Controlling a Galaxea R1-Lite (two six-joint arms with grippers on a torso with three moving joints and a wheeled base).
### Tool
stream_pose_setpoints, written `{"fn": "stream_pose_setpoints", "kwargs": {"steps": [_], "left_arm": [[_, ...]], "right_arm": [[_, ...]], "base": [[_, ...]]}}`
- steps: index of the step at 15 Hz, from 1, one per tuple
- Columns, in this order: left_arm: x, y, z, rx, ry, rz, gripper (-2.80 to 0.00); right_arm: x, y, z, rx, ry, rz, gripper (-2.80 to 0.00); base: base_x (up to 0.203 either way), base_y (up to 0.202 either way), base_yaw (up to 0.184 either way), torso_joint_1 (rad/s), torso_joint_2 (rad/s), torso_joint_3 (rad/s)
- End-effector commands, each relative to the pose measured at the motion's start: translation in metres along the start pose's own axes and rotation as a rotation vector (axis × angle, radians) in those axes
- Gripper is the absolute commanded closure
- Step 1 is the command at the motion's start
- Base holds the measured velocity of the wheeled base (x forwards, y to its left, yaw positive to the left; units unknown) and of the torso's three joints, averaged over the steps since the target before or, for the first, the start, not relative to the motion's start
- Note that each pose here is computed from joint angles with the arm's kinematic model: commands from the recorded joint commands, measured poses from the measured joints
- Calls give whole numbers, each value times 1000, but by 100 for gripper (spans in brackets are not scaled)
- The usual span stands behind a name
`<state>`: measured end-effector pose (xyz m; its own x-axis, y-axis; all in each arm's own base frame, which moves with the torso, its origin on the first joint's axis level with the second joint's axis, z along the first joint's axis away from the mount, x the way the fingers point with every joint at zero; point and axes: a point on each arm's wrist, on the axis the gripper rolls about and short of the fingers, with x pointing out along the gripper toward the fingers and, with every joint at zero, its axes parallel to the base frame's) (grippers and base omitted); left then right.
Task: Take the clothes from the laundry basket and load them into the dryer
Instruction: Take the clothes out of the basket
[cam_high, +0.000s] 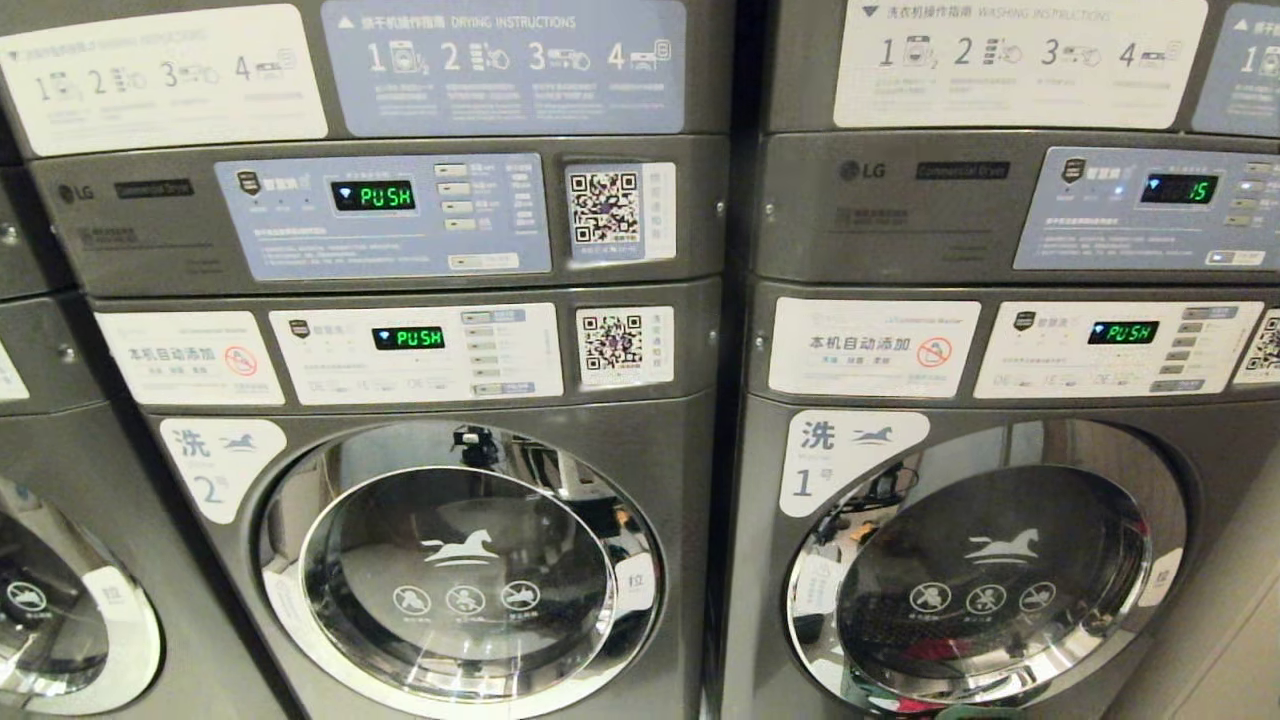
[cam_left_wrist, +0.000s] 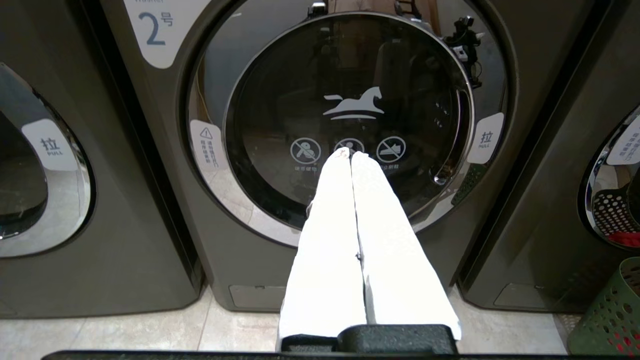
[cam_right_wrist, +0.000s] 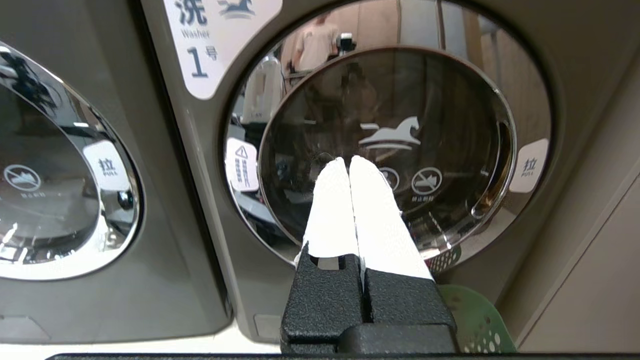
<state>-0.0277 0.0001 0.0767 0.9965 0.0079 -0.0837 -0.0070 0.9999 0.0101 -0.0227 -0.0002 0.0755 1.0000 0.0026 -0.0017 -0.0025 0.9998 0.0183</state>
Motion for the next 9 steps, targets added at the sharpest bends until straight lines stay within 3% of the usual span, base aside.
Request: {"fn": "stream_pose_setpoints", "kwargs": {"steps": [1,9], "left_arm": [[0,0,0,-1,-1,3,0],[0,0,0,-2,-1,1,0]], "right_arm": [[0,0,0,0,0,1,0],[0,0,0,0,0,1,0]], "base": [[0,0,0,6,-2,-187],[0,0,0,3,4,-196]]}}
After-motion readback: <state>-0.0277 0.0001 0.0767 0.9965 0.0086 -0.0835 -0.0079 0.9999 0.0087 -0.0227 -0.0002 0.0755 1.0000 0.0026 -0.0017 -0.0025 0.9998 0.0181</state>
